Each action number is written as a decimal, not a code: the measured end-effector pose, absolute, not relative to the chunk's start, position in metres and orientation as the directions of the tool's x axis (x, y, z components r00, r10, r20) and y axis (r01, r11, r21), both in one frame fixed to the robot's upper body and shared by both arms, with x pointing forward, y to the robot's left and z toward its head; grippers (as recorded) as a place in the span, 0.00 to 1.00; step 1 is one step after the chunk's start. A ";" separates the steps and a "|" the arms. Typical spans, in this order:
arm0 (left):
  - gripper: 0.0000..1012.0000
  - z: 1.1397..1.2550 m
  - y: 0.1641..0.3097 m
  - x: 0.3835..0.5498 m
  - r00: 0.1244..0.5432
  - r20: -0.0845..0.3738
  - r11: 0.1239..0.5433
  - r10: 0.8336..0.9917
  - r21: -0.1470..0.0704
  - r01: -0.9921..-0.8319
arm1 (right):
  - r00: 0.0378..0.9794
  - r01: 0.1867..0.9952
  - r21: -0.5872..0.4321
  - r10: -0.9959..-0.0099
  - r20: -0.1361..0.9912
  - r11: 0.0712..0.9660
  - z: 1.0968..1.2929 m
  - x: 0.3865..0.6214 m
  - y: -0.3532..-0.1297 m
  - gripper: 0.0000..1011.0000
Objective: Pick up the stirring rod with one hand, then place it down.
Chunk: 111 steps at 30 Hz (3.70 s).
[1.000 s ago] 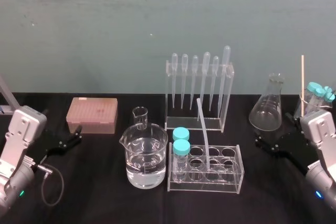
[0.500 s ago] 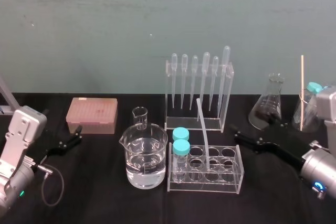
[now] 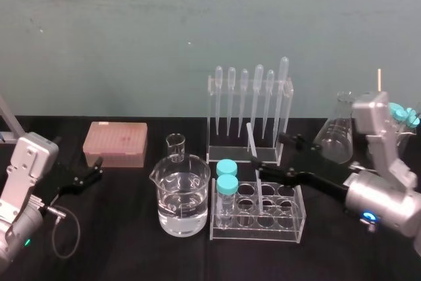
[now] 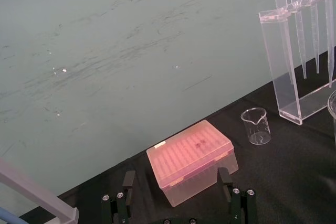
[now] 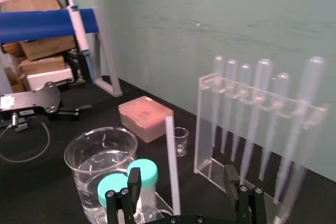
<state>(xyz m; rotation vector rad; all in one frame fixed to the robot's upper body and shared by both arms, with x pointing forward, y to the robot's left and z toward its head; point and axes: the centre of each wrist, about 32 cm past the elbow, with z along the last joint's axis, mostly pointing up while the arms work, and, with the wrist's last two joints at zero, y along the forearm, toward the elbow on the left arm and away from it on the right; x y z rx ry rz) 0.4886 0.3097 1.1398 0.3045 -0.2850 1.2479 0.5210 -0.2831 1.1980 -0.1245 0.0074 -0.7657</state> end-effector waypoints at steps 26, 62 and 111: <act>0.99 1.140 0.310 0.489 0.292 0.374 0.287 0.880 0.070 -0.955 | 0.747 0.663 -0.129 -0.663 0.053 0.737 1.193 0.551 -0.256 0.95; 0.99 1.140 0.310 0.489 0.292 0.374 0.287 0.880 0.070 -0.955 | 0.747 0.664 -0.107 -0.661 0.062 0.740 1.192 0.548 -0.258 0.07; 0.99 1.140 0.310 0.489 0.292 0.374 0.287 0.880 0.070 -0.955 | 0.711 0.671 0.154 -0.688 0.143 0.725 1.268 0.518 -0.280 0.07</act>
